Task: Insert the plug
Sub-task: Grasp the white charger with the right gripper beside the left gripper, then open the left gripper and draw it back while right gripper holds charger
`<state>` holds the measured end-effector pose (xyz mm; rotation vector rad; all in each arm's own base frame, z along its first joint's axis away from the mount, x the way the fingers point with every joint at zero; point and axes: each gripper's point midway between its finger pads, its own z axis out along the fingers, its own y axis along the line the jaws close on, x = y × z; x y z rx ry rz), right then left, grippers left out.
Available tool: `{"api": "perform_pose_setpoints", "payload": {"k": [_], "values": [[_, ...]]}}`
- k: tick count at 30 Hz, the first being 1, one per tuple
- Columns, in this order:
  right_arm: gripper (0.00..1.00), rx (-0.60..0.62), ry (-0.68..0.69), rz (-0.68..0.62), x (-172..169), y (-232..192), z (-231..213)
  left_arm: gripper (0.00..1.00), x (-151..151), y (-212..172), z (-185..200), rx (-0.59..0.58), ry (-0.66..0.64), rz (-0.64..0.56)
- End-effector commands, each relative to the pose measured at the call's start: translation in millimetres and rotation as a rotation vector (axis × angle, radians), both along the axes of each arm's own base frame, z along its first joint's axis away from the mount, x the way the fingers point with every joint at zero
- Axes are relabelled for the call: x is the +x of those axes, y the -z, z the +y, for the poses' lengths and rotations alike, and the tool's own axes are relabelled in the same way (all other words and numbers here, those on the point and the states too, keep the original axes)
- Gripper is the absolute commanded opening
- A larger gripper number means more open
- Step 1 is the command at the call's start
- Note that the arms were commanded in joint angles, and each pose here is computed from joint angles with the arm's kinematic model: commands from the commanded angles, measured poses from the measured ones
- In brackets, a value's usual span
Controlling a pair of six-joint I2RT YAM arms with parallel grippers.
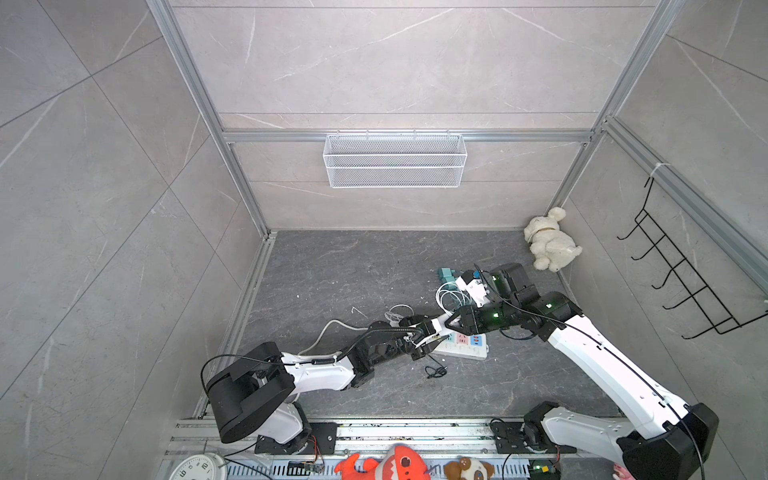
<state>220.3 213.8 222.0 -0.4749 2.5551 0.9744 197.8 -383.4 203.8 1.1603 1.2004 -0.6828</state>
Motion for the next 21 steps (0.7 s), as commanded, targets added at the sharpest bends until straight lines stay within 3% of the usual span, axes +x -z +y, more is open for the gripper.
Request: {"api": "perform_pose_setpoints", "payload": {"k": [1, 8, 16, 18, 21], "values": [[0.45, 0.063, -0.068, -0.008, -2.9, -3.0, 16.1, 0.18, -6.0, -44.0, -12.9, -0.115, 0.059, -0.058], [0.45, 0.03, -0.06, 0.007, -0.5, 7.4, 15.2, 0.18, -5.1, -46.6, -15.5, -0.116, 0.062, -0.062], [0.25, 0.004, -0.04, -0.013, 3.0, 6.1, 10.3, 0.21, -2.8, -45.2, -12.7, -0.107, 0.042, -0.06], [0.21, -0.005, -0.037, -0.02, 4.6, 6.3, 10.0, 0.31, -1.4, -44.9, -10.6, -0.107, 0.027, -0.055], [0.2, -0.022, -0.021, -0.034, 8.8, 2.5, 7.7, 0.59, 2.6, -45.2, -4.3, -0.099, -0.012, -0.051]]}}
